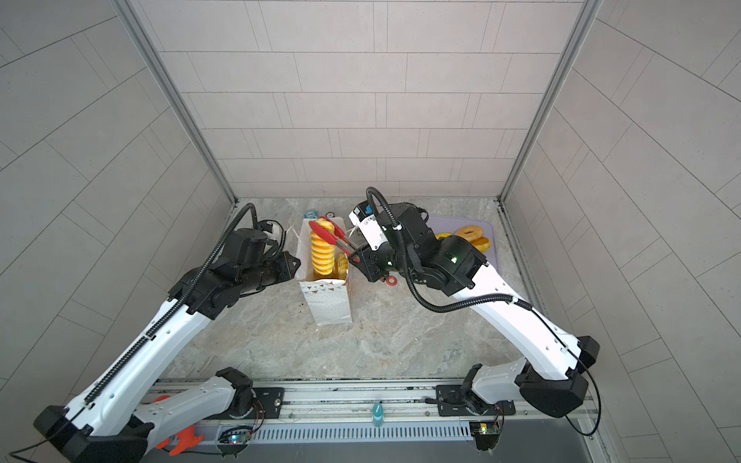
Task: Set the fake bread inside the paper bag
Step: 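Lower the spiral bread into the bag and open the tongs, then carry the empty tongs with the right gripper back to the tray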
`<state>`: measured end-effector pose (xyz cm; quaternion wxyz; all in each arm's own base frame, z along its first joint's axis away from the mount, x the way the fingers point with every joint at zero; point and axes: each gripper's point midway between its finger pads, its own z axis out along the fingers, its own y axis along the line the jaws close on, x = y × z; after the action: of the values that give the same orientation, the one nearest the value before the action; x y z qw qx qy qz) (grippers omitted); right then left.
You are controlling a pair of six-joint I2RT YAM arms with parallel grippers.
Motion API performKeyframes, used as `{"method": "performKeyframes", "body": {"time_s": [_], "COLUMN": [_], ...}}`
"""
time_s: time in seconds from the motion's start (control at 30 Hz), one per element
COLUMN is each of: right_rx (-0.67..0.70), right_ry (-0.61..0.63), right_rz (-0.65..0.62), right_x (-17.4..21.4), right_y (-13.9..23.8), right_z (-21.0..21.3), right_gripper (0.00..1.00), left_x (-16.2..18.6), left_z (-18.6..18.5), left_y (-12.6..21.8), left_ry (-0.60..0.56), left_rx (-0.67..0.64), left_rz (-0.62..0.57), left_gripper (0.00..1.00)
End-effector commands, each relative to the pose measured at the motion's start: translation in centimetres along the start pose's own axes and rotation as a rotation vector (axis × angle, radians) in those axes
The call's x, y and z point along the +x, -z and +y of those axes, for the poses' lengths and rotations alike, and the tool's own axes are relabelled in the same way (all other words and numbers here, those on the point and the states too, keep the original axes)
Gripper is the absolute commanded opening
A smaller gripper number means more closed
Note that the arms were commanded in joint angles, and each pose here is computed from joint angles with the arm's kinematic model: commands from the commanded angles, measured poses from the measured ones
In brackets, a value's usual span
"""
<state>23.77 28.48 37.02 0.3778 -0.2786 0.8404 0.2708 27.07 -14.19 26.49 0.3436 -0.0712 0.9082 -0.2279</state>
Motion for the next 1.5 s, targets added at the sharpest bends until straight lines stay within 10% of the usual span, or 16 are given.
{"method": "performKeyframes", "body": {"time_s": [0.0,0.57,1.47], "right_rx": [0.002,0.008,0.347], "right_ry": [0.028,0.038,-0.038], "right_rz": [-0.038,-0.029,-0.324], "right_x": [-0.9,-0.8,-5.3], "right_y": [0.3,0.0,9.6], "right_z": [0.3,0.6,-7.3], "right_gripper": [0.34,0.54,0.51], "left_x": [0.0,0.1,0.3], "left_z": [0.2,0.3,0.3], "left_y": [0.0,0.0,0.0], "left_ry": [0.001,0.006,0.003], "left_rx": [-0.005,-0.005,-0.001], "left_rz": [-0.002,0.000,0.002], "left_gripper": [0.18,0.18,0.18]}}
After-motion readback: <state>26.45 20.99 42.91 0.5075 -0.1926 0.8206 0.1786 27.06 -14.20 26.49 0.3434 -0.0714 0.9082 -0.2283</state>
